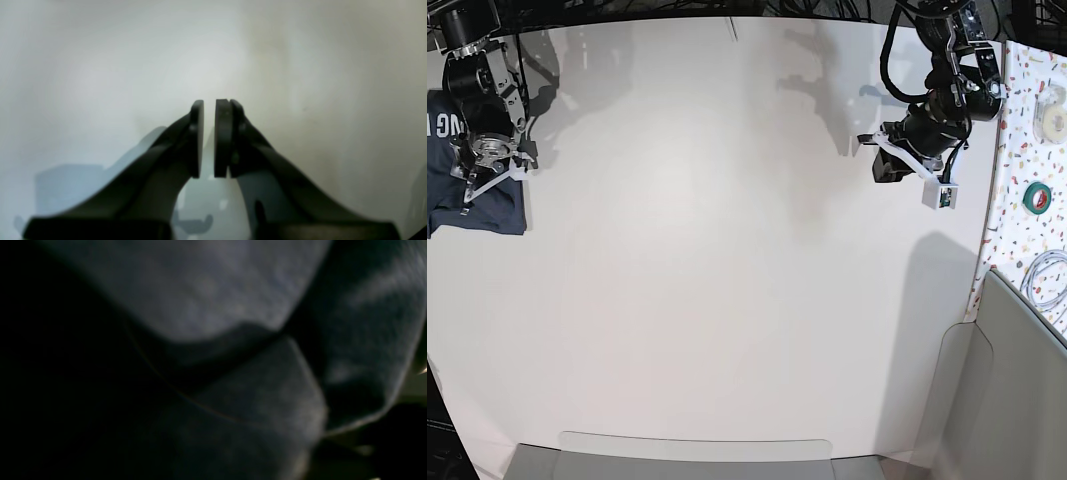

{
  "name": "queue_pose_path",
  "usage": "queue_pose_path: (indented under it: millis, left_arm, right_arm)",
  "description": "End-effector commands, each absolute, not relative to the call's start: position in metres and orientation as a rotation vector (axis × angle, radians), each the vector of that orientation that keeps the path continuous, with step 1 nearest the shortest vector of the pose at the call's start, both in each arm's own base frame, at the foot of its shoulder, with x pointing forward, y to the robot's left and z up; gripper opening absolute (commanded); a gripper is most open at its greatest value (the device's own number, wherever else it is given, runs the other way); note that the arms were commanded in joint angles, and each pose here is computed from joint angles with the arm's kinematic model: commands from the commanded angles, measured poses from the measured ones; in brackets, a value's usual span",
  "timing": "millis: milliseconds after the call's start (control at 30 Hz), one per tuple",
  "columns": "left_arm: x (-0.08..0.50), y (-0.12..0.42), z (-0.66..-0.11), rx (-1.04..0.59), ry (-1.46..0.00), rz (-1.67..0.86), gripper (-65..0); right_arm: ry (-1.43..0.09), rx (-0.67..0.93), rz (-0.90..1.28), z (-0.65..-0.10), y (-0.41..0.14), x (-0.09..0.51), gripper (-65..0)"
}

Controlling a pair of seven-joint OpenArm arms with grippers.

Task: Layout the t-shirt on the table in an organized manner, then fold the t-shirt properly
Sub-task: 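Press the bundle flat with the right gripper and release it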

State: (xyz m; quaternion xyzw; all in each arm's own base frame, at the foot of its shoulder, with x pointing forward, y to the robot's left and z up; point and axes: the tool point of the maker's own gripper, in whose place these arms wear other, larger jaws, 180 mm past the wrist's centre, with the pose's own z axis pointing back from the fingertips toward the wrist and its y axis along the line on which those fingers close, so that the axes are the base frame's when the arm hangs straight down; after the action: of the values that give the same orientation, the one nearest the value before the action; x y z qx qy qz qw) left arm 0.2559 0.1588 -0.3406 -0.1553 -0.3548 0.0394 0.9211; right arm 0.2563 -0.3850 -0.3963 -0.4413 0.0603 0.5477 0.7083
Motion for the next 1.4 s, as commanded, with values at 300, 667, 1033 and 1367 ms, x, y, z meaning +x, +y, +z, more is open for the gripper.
queue_pose_path:
  millis: [300, 667, 1033, 1367]
  left_arm:
    - [0.254, 0.158, -0.337, -0.321, -0.748, 0.077, -58.6]
    - [0.255, 0.158, -0.336, -0.321, -0.752, 0.076, -58.6]
    - [0.254, 0.158, -0.337, -0.321, -0.748, 0.076, -58.6]
    - [0.265, 0.160, -0.321, -0.314, -0.839, 0.076, -62.2]
  right_arm:
    - [0.070, -0.896, 1.326, -0.406, -0.374, 0.260, -65.0]
    - [-0.080, -0.994, 1.266, -0.352, -0.375, 0.293, -65.0]
    - [-0.268, -1.123, 1.125, -0.270, -0.383, 0.319, -65.0]
    - [-0.880, -0.817, 0.572, -0.214, -0.321, 0.309, -65.0]
